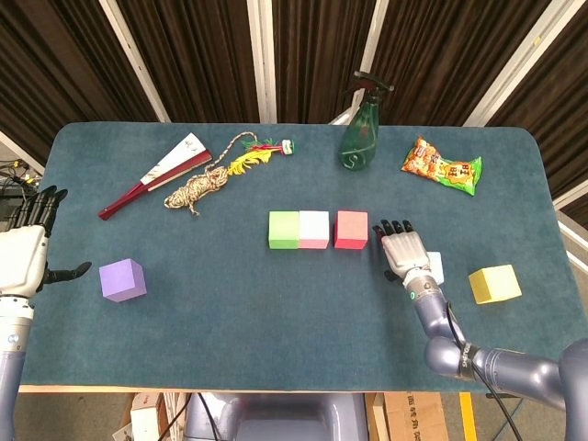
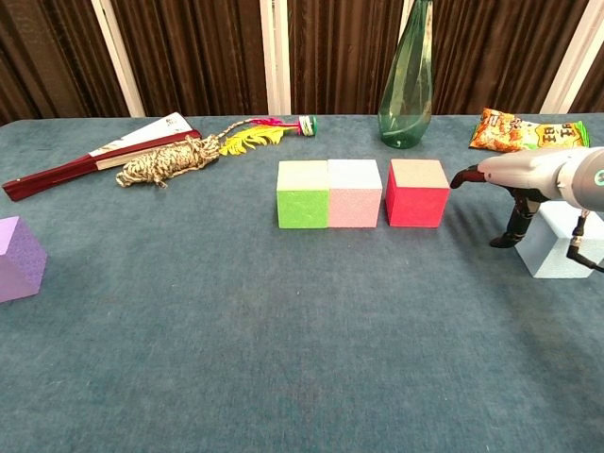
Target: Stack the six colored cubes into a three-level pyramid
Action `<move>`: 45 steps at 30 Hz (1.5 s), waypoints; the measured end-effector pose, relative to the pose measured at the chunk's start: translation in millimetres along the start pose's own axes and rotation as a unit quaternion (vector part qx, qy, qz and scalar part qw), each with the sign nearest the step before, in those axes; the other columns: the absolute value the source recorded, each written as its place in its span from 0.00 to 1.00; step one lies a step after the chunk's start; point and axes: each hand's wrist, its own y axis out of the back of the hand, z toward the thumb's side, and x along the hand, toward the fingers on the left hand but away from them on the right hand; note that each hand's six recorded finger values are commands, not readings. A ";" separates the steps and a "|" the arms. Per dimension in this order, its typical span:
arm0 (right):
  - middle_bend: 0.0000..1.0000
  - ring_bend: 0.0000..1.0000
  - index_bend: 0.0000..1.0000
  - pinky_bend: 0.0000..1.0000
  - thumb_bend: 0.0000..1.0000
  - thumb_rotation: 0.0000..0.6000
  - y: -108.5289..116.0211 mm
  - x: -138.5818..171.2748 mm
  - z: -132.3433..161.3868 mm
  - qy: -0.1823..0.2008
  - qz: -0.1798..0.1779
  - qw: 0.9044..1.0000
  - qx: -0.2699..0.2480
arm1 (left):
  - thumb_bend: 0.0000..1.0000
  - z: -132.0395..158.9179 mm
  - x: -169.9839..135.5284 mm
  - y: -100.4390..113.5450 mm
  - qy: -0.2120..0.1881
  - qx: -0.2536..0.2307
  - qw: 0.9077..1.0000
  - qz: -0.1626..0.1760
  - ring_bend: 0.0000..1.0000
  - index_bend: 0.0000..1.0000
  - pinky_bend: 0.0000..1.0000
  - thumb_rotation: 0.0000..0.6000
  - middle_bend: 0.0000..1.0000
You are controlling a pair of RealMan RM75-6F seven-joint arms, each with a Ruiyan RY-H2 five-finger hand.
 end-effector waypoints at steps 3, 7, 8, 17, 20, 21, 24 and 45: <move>0.04 0.00 0.10 0.00 0.30 1.00 -0.7 -0.2 2.1 0.005 -0.002 1.000 0.000 | 0.13 -0.2 0.4 -0.3 0.000 0.000 1.000 0.000 0.01 0.00 0.08 1.00 0.00; 0.04 0.00 0.10 0.00 0.30 1.00 -1.9 -0.2 4.6 0.011 -0.003 1.000 -0.001 | 0.13 -1.2 0.9 -0.3 0.002 0.000 1.000 0.000 0.01 0.00 0.08 1.00 0.00; 0.04 0.00 0.10 0.00 0.30 1.00 -2.4 -0.1 5.1 0.013 -0.003 1.000 -0.001 | 0.13 -1.3 1.0 -0.2 0.002 0.000 1.000 0.001 0.01 0.00 0.08 1.00 0.00; 0.04 0.00 0.10 0.00 0.30 1.00 -5.8 0.3 8.7 0.023 0.000 1.000 0.002 | 0.13 -1.4 1.0 -0.5 0.002 0.001 1.000 0.000 0.01 0.00 0.08 1.00 0.00; 0.04 0.00 0.10 0.00 0.30 1.00 -6.0 0.3 9.9 0.026 0.000 1.000 0.002 | 0.13 -1.3 1.0 -0.7 0.002 0.000 1.000 0.000 0.01 0.00 0.08 1.00 0.00; 0.04 0.00 0.10 0.00 0.30 1.00 -5.8 0.3 10.5 0.028 0.000 1.000 0.002 | 0.13 -1.1 1.1 -0.8 0.002 0.000 1.000 0.000 0.01 0.00 0.08 1.00 0.00; 0.04 0.00 0.10 0.00 0.30 1.00 -5.3 0.4 11.9 0.031 0.000 1.000 0.002 | 0.13 -1.2 1.1 -0.8 0.002 0.000 1.000 0.000 0.01 0.00 0.08 1.00 0.00; 0.04 0.00 0.10 0.00 0.30 1.00 -6.8 2.4 20.1 0.051 0.004 0.999 0.002 | 0.13 -1.5 0.6 0.3 0.002 -0.004 1.000 0.000 0.01 0.00 0.08 1.00 0.00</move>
